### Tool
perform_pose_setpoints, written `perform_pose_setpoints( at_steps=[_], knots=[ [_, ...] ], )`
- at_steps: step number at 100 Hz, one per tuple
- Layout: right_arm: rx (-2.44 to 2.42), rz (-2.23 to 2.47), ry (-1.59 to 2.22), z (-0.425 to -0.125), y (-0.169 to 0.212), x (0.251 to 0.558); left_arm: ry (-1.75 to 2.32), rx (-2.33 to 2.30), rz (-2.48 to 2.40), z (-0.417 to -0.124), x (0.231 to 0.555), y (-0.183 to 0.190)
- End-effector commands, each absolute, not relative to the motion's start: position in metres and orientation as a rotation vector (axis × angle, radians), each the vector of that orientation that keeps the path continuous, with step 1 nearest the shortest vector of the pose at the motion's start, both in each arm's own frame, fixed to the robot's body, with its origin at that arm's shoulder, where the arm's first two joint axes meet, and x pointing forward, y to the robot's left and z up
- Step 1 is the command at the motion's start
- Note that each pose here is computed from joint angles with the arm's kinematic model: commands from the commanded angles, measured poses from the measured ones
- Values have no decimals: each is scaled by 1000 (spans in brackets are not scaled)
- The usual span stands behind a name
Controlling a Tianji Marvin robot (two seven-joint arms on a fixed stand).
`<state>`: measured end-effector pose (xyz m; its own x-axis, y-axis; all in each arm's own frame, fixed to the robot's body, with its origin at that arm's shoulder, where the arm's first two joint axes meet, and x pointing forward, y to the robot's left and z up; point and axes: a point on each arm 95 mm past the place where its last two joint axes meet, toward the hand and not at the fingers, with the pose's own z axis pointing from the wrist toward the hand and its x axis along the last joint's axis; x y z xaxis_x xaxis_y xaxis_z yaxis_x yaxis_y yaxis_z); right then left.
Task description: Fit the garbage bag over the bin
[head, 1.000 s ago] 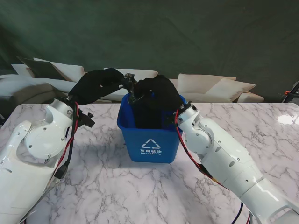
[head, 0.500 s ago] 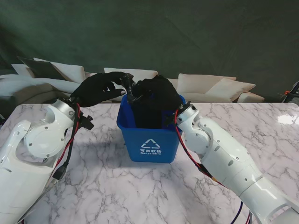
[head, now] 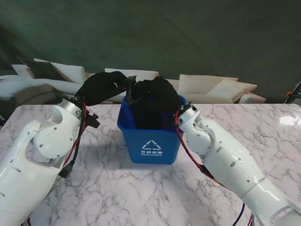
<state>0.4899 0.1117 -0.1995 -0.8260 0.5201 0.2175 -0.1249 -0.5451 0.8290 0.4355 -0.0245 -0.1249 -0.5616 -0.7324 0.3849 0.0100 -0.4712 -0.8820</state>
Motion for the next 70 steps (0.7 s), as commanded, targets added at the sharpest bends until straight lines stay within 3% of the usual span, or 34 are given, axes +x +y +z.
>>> perform_pose_setpoints(
  at_steps=[1, 70],
  knots=[
    [636, 2365, 1254, -200, 110, 487, 1248, -1070, -2080, -116, 434, -26],
    [814, 2290, 1370, -172, 89, 463, 1318, -1064, -2016, -112, 448, -28]
  ],
)
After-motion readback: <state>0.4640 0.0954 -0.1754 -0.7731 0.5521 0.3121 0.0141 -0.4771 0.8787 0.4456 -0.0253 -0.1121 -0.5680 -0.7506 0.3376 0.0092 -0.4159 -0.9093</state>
